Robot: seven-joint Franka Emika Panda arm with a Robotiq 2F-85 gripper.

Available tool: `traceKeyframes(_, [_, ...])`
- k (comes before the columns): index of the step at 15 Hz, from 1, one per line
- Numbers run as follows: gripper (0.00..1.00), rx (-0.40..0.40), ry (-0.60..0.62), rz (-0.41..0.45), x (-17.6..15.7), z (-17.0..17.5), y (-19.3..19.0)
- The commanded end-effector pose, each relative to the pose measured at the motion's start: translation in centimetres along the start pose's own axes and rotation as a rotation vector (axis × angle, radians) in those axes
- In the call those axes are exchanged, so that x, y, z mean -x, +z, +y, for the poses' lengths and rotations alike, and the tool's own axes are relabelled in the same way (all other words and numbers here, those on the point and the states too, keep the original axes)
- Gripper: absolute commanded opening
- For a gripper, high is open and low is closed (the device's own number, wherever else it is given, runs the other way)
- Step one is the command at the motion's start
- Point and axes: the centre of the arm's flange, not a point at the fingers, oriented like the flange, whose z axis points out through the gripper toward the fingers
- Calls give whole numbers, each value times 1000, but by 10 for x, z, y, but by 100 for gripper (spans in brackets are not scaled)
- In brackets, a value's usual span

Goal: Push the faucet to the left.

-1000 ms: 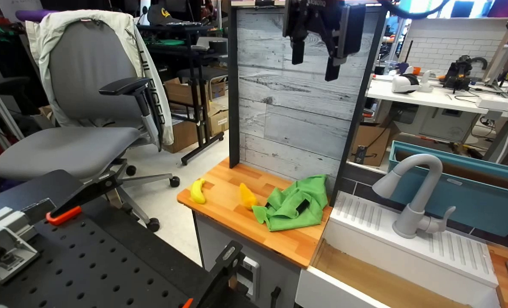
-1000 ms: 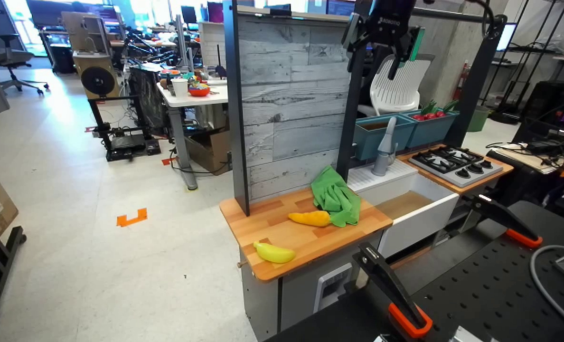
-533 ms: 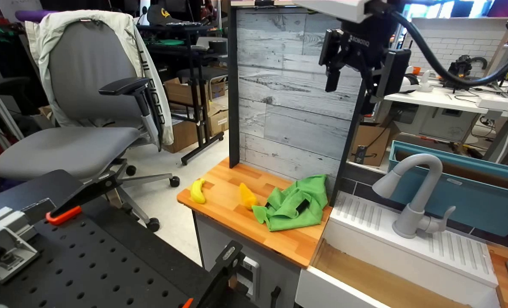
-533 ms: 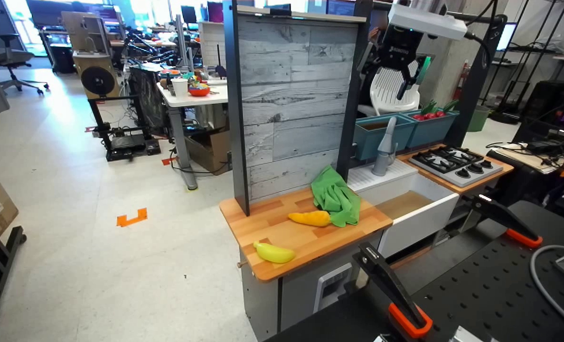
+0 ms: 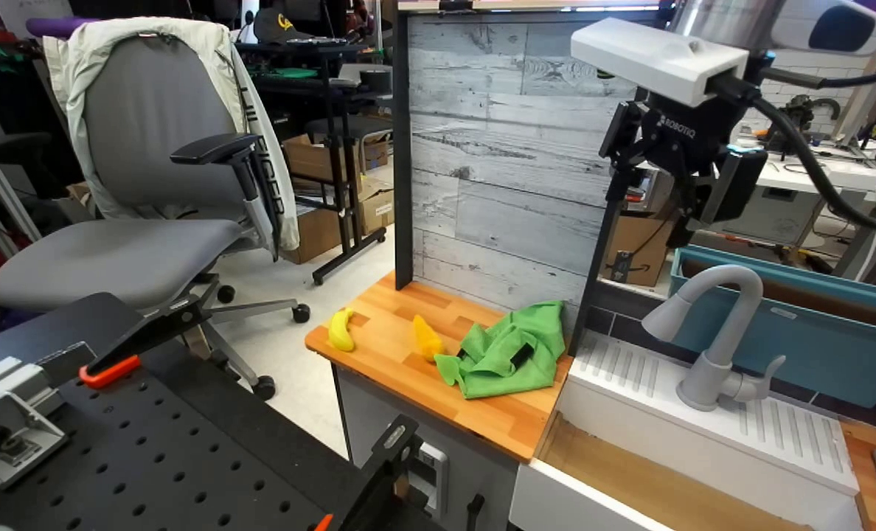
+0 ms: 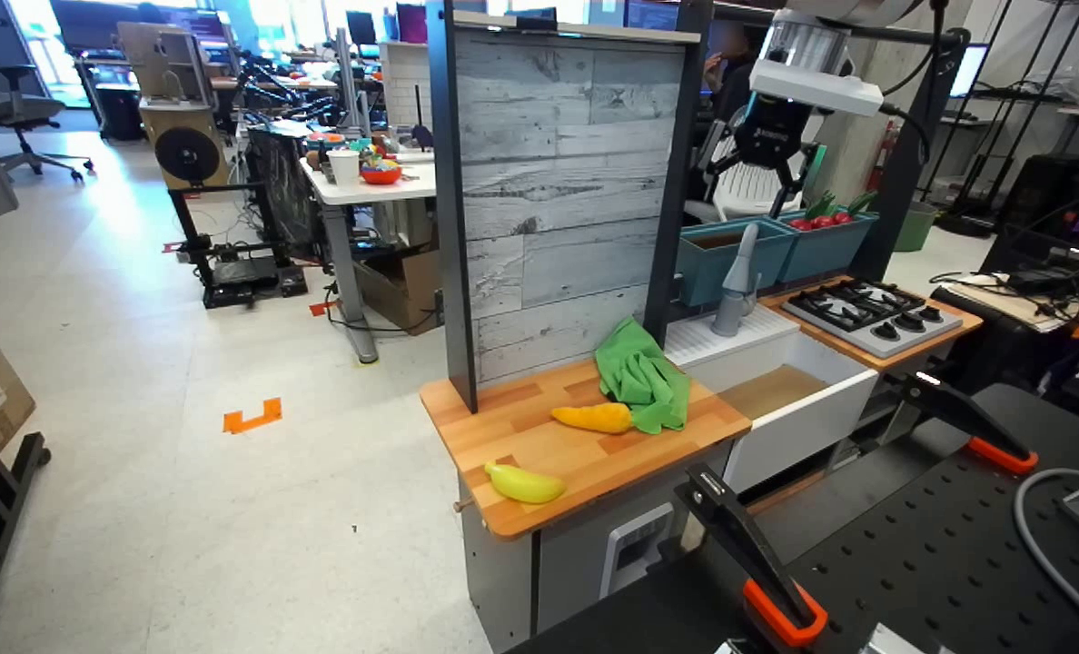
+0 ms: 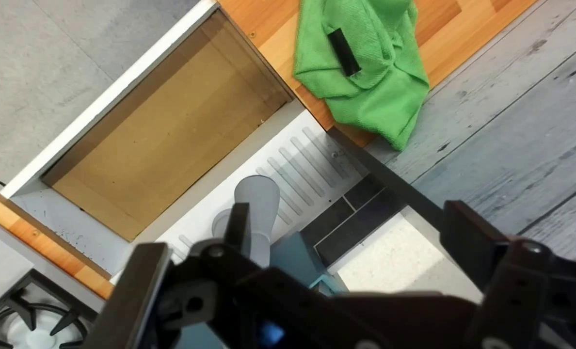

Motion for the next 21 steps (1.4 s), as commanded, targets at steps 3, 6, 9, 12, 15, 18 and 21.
traceKeyframes(3, [100, 9, 55, -49, -48, 9, 24])
traceKeyframes(6, [100, 17, 85, -54, -61, 20, 36])
traceKeyframes(9, [100, 26, 115, -64, -72, 35, 46])
traceKeyframes(12, [100, 37, 133, -73, -81, 45, 57])
traceKeyframes(15, [100, 51, 136, -76, -82, 46, 68])
traceKeyframes(18, [73, 70, 116, -70, -78, 41, 79])
traceKeyframes(21, [53, 85, 101, -66, -74, 35, 87])
